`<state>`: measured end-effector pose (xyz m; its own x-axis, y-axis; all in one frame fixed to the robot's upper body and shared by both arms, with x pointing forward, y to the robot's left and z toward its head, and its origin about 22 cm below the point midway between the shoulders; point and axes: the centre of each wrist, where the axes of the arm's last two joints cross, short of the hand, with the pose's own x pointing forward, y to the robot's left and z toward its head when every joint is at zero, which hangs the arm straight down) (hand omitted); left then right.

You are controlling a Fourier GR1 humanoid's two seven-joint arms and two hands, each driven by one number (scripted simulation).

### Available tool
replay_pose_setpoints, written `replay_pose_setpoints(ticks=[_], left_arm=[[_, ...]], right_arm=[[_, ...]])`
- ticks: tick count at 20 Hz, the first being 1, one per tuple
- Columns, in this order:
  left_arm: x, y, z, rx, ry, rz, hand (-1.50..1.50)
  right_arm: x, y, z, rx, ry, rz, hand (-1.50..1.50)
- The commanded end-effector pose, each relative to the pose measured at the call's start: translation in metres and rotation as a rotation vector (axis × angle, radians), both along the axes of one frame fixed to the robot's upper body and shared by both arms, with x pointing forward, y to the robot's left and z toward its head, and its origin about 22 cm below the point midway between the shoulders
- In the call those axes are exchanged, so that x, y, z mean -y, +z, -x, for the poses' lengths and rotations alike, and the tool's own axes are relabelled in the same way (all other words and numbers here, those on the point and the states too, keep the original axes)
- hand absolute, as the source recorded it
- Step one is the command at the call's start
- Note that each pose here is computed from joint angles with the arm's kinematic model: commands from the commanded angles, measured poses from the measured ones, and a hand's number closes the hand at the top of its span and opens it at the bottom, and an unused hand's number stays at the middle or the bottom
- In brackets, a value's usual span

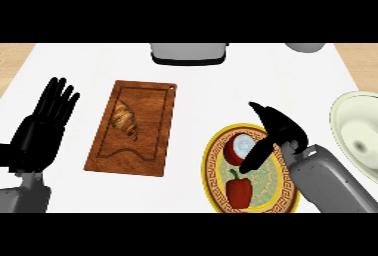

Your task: Pick the can from the plate and place it in the bowl

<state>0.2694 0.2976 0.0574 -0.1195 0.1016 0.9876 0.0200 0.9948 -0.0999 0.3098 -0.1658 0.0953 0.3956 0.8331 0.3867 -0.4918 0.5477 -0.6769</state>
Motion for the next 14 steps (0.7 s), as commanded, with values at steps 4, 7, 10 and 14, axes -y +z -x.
replay_pose_setpoints(ticks=[4, 7, 10, 14], left_arm=[[0.004, -0.003, -0.011, 0.009, 0.004, -0.021, 0.00], [-0.003, 0.018, -0.002, -0.002, 0.009, -0.014, 0.00], [0.006, 0.002, 0.003, -0.007, 0.000, 0.003, 0.00], [0.010, -0.007, 0.008, 0.010, 0.007, -0.010, 0.00]], right_arm=[[-0.019, -0.019, -0.003, -0.071, -0.010, 0.054, -1.50], [-0.018, -0.024, 0.009, -0.107, -0.014, 0.075, -1.50], [-0.013, -0.035, 0.010, -0.116, -0.023, 0.047, -1.50], [-0.011, -0.034, -0.009, -0.133, -0.011, 0.065, -1.50]])
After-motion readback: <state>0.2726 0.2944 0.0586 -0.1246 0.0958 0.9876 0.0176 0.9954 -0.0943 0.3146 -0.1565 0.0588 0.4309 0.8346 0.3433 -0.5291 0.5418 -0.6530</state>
